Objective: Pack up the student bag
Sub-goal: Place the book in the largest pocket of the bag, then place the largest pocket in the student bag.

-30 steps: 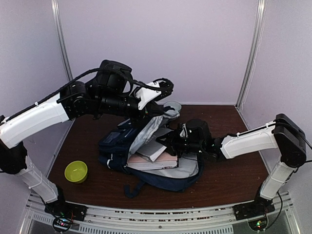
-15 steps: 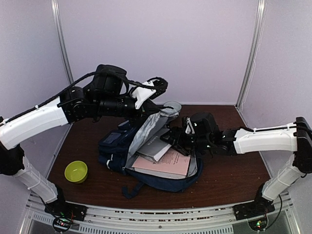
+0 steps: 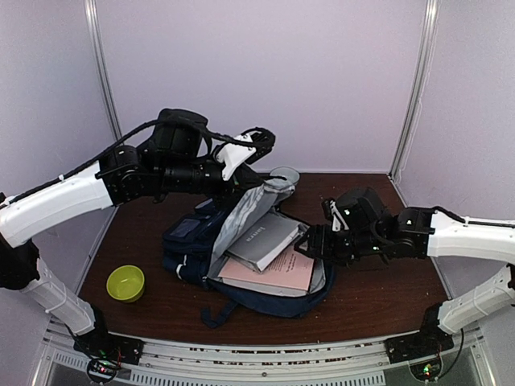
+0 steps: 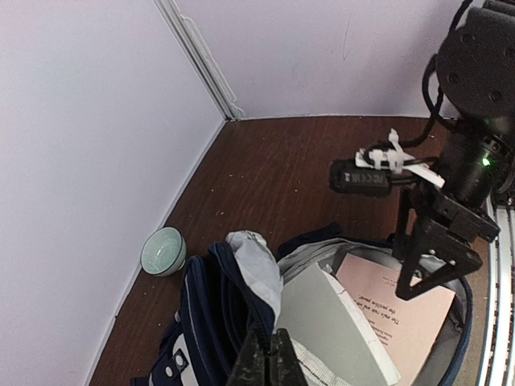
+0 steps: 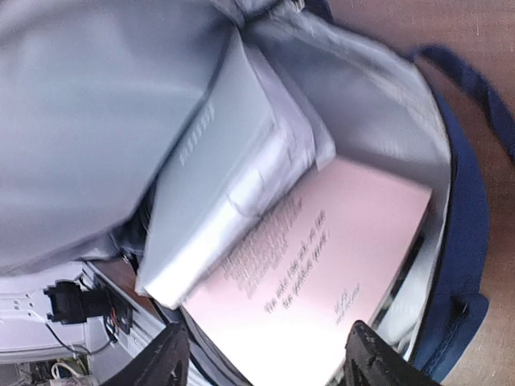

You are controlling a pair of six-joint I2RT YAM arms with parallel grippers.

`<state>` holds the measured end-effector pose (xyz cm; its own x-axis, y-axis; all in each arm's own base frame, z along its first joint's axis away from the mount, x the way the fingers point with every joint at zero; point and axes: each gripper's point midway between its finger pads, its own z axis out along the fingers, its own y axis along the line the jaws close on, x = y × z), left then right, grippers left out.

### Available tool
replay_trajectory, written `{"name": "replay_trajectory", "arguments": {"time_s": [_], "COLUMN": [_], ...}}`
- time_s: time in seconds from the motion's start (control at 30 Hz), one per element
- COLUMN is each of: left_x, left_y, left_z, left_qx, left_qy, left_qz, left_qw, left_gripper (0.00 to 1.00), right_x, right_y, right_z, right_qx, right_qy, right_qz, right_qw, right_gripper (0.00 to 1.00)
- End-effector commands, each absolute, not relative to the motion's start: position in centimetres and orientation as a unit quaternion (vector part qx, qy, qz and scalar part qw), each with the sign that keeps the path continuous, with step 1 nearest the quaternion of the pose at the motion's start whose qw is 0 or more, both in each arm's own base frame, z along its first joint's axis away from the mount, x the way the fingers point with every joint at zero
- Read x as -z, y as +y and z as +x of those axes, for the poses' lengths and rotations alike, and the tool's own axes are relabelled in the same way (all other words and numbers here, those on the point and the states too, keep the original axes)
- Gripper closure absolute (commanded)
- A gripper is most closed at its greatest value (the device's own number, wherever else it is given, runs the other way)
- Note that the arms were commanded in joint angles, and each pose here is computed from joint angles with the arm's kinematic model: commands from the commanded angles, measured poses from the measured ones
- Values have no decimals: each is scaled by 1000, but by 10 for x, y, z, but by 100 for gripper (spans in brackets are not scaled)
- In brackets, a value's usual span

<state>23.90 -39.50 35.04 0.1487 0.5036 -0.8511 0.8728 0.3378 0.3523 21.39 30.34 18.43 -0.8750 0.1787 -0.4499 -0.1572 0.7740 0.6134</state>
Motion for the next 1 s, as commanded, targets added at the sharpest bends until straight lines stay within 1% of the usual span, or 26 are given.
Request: {"name": "replay_trajectory", "arguments": {"time_s": [0.0, 0.1, 0.2, 0.27, 0.33, 0.4, 0.5, 0.6, 0.7, 0.8, 0.9, 0.97], "left_x": [-477, -481, -483, -486, -492, -499, -506, -497, -478, -456, -433, -419], "left_y": [-390, -391, -394, -396, -399, -403, -403, -396, -389, -392, -404, -413], "left_z": [231, 227, 224, 221, 215, 209, 204, 208, 220, 233, 238, 238], "left_qx": [240, 251, 260, 270, 285, 300, 312, 305, 293, 274, 291, 306], "left_qy": [517, 509, 505, 500, 487, 474, 467, 481, 513, 540, 555, 561], "left_qz": [466, 468, 471, 475, 481, 489, 495, 490, 475, 472, 479, 486], "left_qw": [677, 677, 674, 672, 671, 667, 664, 660, 652, 641, 614, 597], "left_gripper": [100, 100, 100, 100, 100, 100, 100, 100, 100, 100, 100, 100], "right_x": [-154, -137, -133, -146, -170, -191, -201, -193, -182, -174, -176, -181], "right_y": [312, 328, 351, 381, 414, 440, 457, 447, 416, 382, 354, 336], "right_z": [180, 173, 176, 186, 200, 219, 243, 251, 247, 235, 218, 208], "right_qx": [-319, -328, -366, -411, -440, -440, -448, -456, -422, -376, -346, -334], "right_qy": [929, 930, 917, 897, 879, 871, 862, 857, 870, 888, 902, 906], "right_qz": [-17, -21, -22, -34, -60, -85, -59, -20, -7, -19, -44, -50], "right_qw": [187, 163, 156, 162, 171, 199, 230, 239, 256, 263, 256, 255], "right_gripper": [28, 27, 30, 34, 35, 36, 36, 41, 40, 34, 25, 23]}}
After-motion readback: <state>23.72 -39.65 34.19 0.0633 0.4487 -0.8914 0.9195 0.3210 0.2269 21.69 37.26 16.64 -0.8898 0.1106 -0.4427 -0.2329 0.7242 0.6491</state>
